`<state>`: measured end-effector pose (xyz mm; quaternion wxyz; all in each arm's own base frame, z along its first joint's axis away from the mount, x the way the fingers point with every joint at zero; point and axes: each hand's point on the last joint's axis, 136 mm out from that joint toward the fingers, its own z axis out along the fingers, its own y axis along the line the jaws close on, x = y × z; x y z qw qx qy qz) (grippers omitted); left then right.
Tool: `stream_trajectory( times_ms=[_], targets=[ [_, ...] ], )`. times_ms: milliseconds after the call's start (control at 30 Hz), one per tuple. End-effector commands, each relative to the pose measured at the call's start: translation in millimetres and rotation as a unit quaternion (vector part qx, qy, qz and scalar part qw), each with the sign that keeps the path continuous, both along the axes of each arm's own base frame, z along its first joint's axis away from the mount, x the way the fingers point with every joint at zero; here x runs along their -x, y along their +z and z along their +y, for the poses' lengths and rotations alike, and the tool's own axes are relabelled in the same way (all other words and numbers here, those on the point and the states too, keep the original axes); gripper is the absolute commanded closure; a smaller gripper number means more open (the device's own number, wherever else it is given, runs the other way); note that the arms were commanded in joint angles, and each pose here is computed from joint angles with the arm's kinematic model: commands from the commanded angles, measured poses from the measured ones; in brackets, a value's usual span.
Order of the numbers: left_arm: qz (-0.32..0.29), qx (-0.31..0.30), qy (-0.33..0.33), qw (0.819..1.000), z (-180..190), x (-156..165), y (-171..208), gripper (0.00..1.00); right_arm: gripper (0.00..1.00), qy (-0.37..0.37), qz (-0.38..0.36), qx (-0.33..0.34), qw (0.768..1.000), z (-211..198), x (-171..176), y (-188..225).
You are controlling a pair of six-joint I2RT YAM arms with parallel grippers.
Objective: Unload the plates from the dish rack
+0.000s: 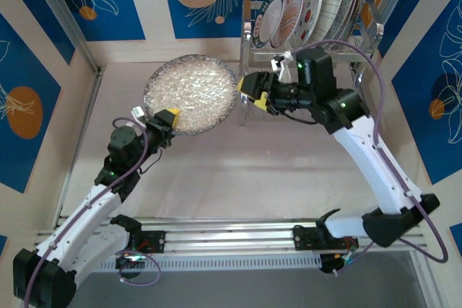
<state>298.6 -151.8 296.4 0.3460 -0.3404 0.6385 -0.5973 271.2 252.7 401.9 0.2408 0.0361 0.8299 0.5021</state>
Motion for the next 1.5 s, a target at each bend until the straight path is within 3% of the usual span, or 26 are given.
stream_trajectory(
  times_ms=[0, 167, 433, 700, 1000, 1467],
  targets=[
    [-0.163, 0.013, 0.070, 0.984, 31.8, 7.7, 110.2, 1.00, 0.30, -0.011, -0.081, -0.016, 0.996, -5.9, 4.7, 23.8],
    [-0.134, -0.018, 0.116, 0.984, 52.0, -18.8, 83.9, 1.00, 0.29, 0.001, -0.193, -0.014, 0.981, -7.2, 20.8, 30.1],
    [-0.115, -0.042, 0.114, 0.986, 66.3, -56.1, 51.4, 1.00, 0.26, -0.013, -0.322, -0.007, 0.947, -24.7, 45.4, 23.7],
    [-0.070, -0.063, 0.107, 0.990, 81.9, -82.3, -0.4, 1.00, 0.25, 0.019, -0.338, 0.006, 0.941, -21.3, 57.9, 10.9],
    [-0.035, -0.075, 0.085, 0.993, 85.9, -108.4, -49.2, 1.00, 0.23, 0.003, -0.356, 0.020, 0.934, -23.9, 54.0, 6.7],
    [-0.010, -0.077, 0.059, 0.995, 87.8, -150.6, -102.6, 1.00, 0.23, 0.009, -0.343, 0.030, 0.939, -16.2, 48.4, -0.7]
  ],
)
